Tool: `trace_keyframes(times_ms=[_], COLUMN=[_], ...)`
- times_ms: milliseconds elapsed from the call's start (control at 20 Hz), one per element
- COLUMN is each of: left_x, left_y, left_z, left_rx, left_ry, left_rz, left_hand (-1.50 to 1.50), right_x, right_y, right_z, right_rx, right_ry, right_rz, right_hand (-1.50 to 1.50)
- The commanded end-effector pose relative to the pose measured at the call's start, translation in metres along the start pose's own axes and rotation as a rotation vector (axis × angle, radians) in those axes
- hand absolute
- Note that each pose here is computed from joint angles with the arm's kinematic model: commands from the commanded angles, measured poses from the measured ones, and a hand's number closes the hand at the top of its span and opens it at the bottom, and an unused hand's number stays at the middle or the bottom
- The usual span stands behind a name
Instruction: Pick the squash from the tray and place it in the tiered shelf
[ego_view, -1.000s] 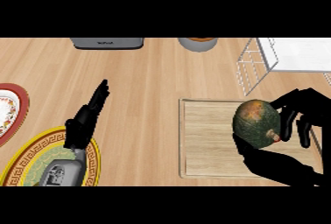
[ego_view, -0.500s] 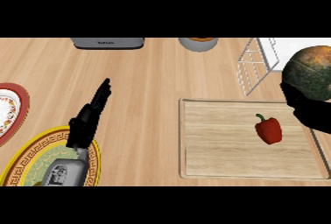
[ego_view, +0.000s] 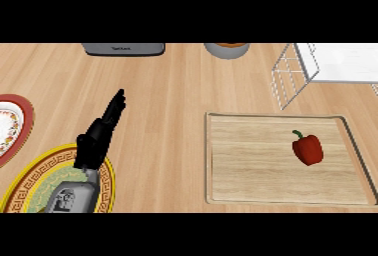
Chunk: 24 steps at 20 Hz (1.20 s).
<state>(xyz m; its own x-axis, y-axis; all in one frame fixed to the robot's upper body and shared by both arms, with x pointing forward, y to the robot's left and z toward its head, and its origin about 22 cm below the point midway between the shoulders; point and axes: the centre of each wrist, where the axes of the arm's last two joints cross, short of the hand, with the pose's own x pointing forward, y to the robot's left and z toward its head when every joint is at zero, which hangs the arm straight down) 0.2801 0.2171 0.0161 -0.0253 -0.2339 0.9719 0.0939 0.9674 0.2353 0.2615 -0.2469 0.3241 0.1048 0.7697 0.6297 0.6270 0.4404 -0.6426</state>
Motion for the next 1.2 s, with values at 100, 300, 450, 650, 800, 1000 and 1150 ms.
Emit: trace_keyframes(times_ms=[100,300,450,650,800,1000,1150], left_x=[0.002,0.013,-0.012,0.008,0.012,0.001,-0.002], left_y=[-0.005,0.015,-0.008,-0.001,0.004,0.005,-0.011], left_z=[-0.003,-0.018,0.009,-0.014,-0.014,-0.007,-0.011], left_rx=[-0.002,-0.002,-0.011,-0.006,-0.022,-0.009,0.007], left_ry=[0.004,0.002,0.005,0.006,-0.002,-0.005,-0.003], left_rz=[-0.015,0.018,0.01,0.0,0.012,0.002,0.001], left_hand=[0.0,0.0,0.0,0.0,0.0,0.0,0.0], right_x=[-0.008,-0.017,-0.034,-0.028,-0.027,-0.042,-0.058], right_y=[-0.001,0.001,0.019,0.008,0.035,0.046,0.066], right_z=[-0.046,-0.056,-0.058,-0.083,-0.092,-0.102,-0.108], right_rx=[-0.084,-0.069,-0.101,-0.123,-0.145,-0.135,-0.16], right_ry=[0.012,-0.012,-0.06,-0.085,-0.06,-0.188,-0.159], right_rz=[0.031,0.057,0.118,0.137,0.172,0.26,0.172], right_hand=[1.5,1.5,1.5,1.5,1.5,1.5,1.5])
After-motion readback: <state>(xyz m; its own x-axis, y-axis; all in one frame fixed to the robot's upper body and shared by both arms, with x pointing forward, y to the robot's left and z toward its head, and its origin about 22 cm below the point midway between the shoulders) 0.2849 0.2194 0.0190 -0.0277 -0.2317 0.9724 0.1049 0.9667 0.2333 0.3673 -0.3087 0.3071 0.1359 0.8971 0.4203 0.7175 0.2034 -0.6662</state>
